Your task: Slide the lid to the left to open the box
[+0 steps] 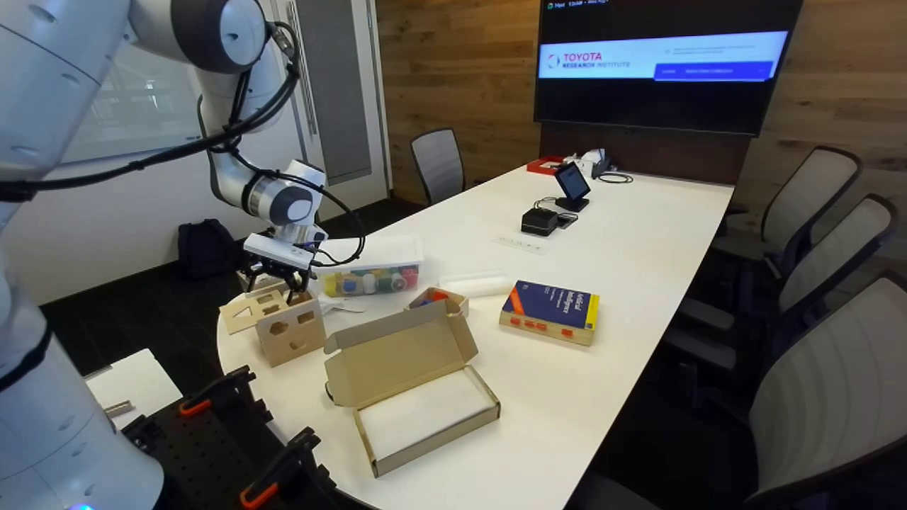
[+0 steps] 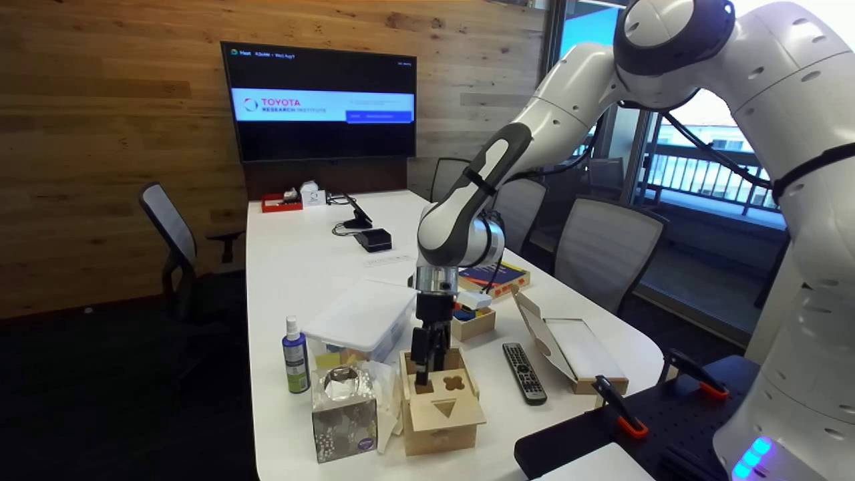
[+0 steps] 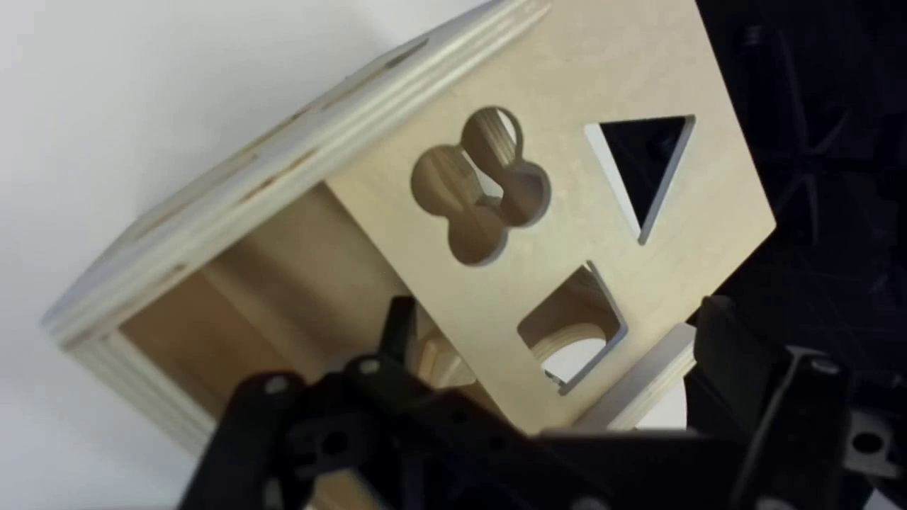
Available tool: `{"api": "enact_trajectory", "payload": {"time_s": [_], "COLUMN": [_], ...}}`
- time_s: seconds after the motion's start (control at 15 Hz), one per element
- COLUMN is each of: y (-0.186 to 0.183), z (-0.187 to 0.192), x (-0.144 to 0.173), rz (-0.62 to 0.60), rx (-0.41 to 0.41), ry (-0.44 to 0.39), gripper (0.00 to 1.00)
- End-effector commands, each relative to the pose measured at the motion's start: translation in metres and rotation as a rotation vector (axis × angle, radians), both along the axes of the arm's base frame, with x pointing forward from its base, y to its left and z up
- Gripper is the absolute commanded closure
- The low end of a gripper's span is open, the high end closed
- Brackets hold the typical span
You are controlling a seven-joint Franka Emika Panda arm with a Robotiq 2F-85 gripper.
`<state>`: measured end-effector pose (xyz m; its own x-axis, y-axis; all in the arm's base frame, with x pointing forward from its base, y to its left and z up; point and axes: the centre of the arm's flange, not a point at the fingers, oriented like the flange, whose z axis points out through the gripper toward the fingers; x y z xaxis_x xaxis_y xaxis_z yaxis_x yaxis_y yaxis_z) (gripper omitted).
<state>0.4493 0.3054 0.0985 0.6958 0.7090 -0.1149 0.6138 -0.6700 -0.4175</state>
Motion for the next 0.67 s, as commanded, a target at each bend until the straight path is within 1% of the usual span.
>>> {"api": "enact_trajectory", "payload": {"time_s": [0.0,0.13,0.27,0.47,0.6], "y": [0.005,0.005,0.002,-0.007,-0.017], "z": [0.015,0.017,0.019,0.032,0.049], "x": [-0.002,0.001,0.009,0.025,0.034], "rz": [-0.017,-0.044,-0.084,-0.13,-0.157], "rx": [0.006,0.005,-0.001,-0.003,-0.008], "ry": [0.088,0.1,0.074,-0.01,-0.075], "gripper": [0.0,0.0,0.0,0.0,0.0]}}
